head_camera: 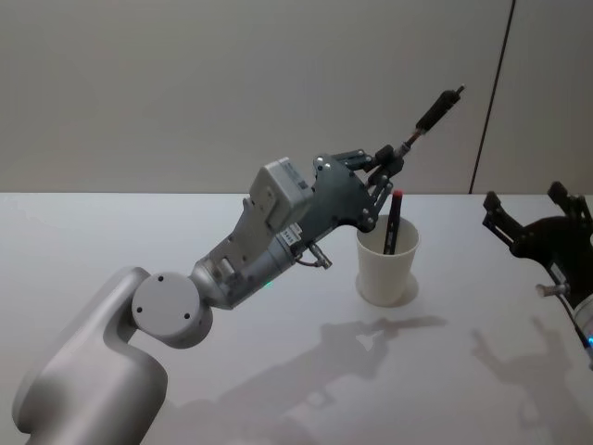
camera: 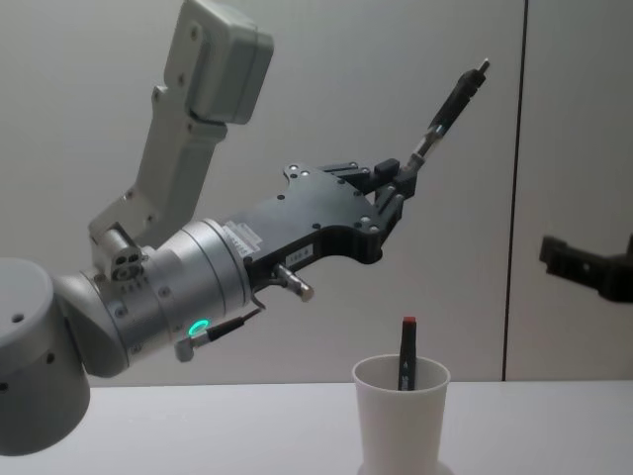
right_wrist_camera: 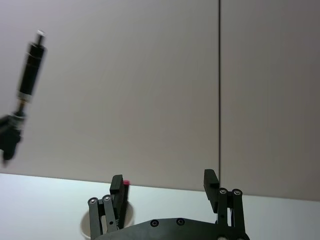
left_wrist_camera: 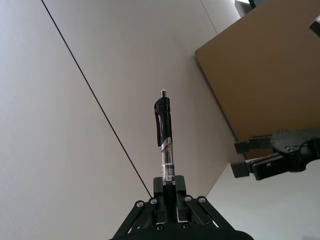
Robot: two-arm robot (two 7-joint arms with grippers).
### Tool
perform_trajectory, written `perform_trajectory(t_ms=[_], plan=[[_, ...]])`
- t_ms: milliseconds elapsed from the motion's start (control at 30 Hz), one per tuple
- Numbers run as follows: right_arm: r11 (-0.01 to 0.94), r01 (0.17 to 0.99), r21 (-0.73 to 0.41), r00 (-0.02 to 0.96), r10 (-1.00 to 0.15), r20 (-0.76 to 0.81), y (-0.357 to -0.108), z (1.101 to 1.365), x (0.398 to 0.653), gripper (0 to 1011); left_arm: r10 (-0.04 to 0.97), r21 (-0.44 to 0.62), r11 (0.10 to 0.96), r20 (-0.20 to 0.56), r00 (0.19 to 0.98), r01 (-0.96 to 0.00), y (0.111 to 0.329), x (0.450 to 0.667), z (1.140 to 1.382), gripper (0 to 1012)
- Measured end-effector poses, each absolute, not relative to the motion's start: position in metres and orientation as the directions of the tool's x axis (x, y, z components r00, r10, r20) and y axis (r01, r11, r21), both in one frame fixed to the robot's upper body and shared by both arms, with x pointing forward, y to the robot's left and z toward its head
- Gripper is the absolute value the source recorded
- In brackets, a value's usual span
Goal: Place the pen into the pen holder.
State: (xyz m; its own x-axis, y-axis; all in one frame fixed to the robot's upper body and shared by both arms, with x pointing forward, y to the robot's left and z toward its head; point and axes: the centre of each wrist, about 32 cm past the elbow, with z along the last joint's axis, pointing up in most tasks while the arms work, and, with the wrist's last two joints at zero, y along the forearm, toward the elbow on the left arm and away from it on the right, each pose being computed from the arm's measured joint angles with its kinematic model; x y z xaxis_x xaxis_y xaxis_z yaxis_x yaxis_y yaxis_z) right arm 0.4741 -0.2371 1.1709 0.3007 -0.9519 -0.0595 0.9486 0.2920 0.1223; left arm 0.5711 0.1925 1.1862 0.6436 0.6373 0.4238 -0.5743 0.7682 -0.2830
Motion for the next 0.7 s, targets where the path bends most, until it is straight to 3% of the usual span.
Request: perform_trajectory(t_ms=[333, 700], plan=[[0.416, 0.879, 0.235, 0.445, -0.891, -0.088, -0.244, 1.192, 0.464, 1001, 0.635, -0.285, 0.77, 0.425, 0.645, -0.57, 0.192, 0.572, 1.186, 137], [0.466, 0.822, 0.326, 0.533, -0.832, -0.155, -0.247, 1.212, 0.458, 1001, 0.634, -0.286, 0.771, 0.426, 0.646, -0.568, 0.192, 0.572, 1.186, 137]])
